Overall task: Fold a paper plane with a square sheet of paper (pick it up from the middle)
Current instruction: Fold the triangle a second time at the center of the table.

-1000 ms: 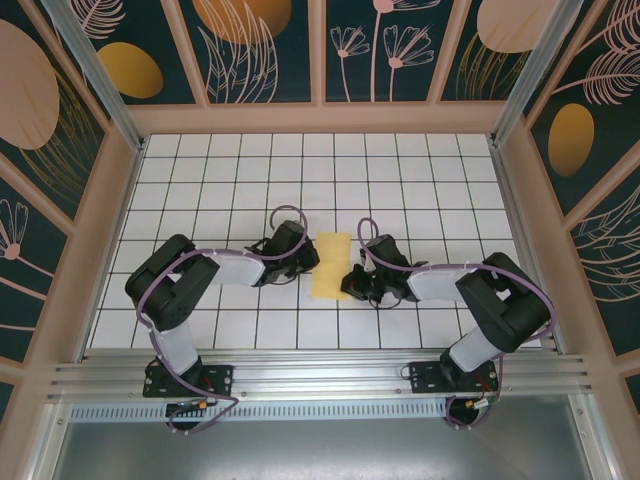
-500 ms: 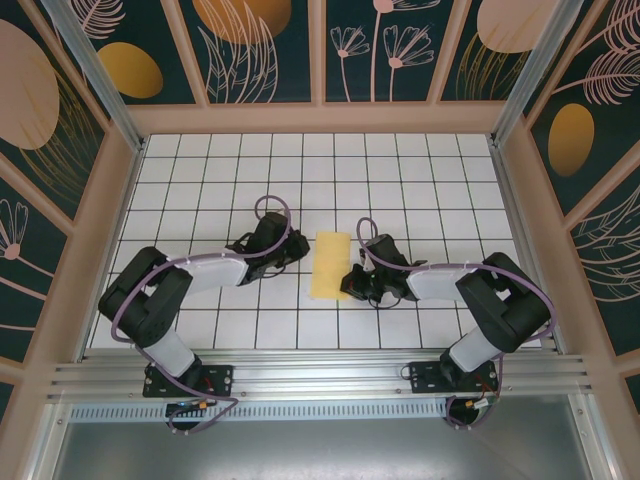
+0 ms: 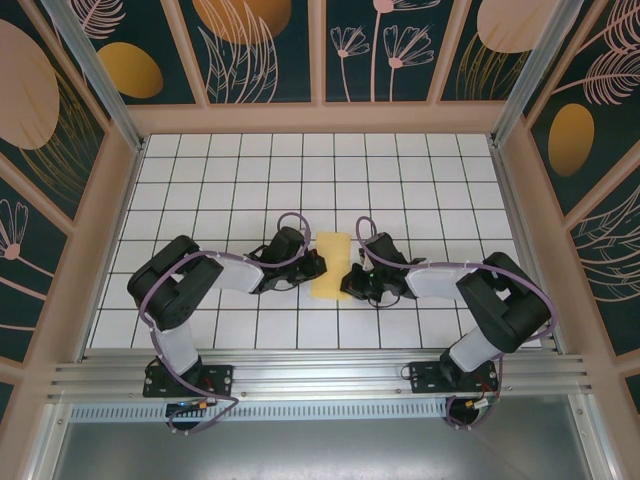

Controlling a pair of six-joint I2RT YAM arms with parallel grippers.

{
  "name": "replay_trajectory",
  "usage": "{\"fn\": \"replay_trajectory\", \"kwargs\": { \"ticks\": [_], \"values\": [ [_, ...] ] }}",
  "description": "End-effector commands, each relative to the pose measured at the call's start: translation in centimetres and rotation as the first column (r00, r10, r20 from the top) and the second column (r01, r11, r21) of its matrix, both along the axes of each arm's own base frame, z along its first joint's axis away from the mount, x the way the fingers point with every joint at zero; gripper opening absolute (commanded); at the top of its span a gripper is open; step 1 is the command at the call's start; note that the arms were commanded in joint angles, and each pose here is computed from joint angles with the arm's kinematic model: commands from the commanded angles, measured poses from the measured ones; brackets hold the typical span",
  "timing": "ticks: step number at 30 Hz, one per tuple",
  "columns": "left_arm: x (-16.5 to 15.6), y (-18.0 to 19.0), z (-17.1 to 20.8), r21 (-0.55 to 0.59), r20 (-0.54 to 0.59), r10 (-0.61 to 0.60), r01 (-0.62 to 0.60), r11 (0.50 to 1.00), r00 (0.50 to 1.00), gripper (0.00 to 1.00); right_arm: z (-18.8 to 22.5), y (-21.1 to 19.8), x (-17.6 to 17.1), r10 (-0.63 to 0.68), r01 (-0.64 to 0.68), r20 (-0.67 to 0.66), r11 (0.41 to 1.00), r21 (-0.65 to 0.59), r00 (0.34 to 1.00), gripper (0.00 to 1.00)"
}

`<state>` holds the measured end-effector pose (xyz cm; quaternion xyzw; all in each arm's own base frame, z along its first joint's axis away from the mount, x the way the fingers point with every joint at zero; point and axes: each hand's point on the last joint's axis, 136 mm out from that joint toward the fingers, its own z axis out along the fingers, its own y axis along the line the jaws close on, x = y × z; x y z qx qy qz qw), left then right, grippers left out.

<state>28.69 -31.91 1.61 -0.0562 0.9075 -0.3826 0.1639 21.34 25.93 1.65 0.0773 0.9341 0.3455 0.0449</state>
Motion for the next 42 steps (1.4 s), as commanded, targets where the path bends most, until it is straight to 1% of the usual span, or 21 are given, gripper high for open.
{"fn": "replay_trajectory", "kwargs": {
  "ticks": [1, 5, 8, 14, 18, 23, 29, 35, 42],
  "values": [
    [-0.4, 1.1, -2.5, 0.070, -0.045, 0.022, -0.019, 0.997, 0.999, 0.07, 0.4, -1.1, -0.9, 0.007, -0.007, -0.008, 0.996, -0.094, 1.000, 0.00],
    [-0.7, 1.8, -3.2, 0.109, -0.050, 0.031, -0.025, 0.994, 0.998, 0.07, 2.8, 0.3, 0.1, 0.015, -0.014, 0.040, 1.000, -0.022, 0.999, 0.00],
    [-0.7, 2.1, -3.2, 0.121, -0.048, 0.034, -0.028, 0.992, 0.998, 0.07, 3.4, 1.5, 0.8, 0.026, -0.027, 0.052, 1.000, 0.014, 0.998, 0.00],
    [-0.6, 2.0, -3.1, 0.123, -0.049, 0.034, -0.028, 0.992, 0.998, 0.07, 2.0, 2.9, 2.3, 0.050, -0.050, 0.034, 0.999, -0.003, 0.998, 0.00],
    [-0.6, 2.0, -3.1, 0.123, -0.051, 0.039, -0.033, 0.992, 0.998, 0.06, 0.3, 3.4, 2.2, 0.073, -0.073, -0.007, 0.997, -0.017, 0.997, 0.00],
    [-0.7, 2.5, -3.4, 0.137, -0.057, 0.057, -0.049, 0.989, 0.997, 0.06, -3.0, 0.9, 0.3, 0.057, -0.068, -0.093, 0.991, -0.118, 0.994, 0.00],
    [-0.8, 3.3, -4.0, 0.169, -0.064, 0.090, -0.078, 0.983, 0.994, 0.03, -2.5, 0.2, -2.5, 0.073, -0.079, -0.122, 0.996, -0.039, 0.990, 0.01],
    [-0.8, 3.4, -4.3, 0.174, -0.069, 0.098, -0.085, 0.981, 0.993, 0.02, -2.4, -1.3, -4.2, 0.053, -0.058, -0.135, 0.998, -0.037, 0.989, 0.02],
    [-0.9, 3.4, -4.2, 0.172, -0.068, 0.088, -0.075, 0.982, 0.994, 0.03, -2.5, -3.6, -6.0, -0.001, -0.006, -0.151, 0.999, -0.049, 0.989, 0.04]
  ]
}}
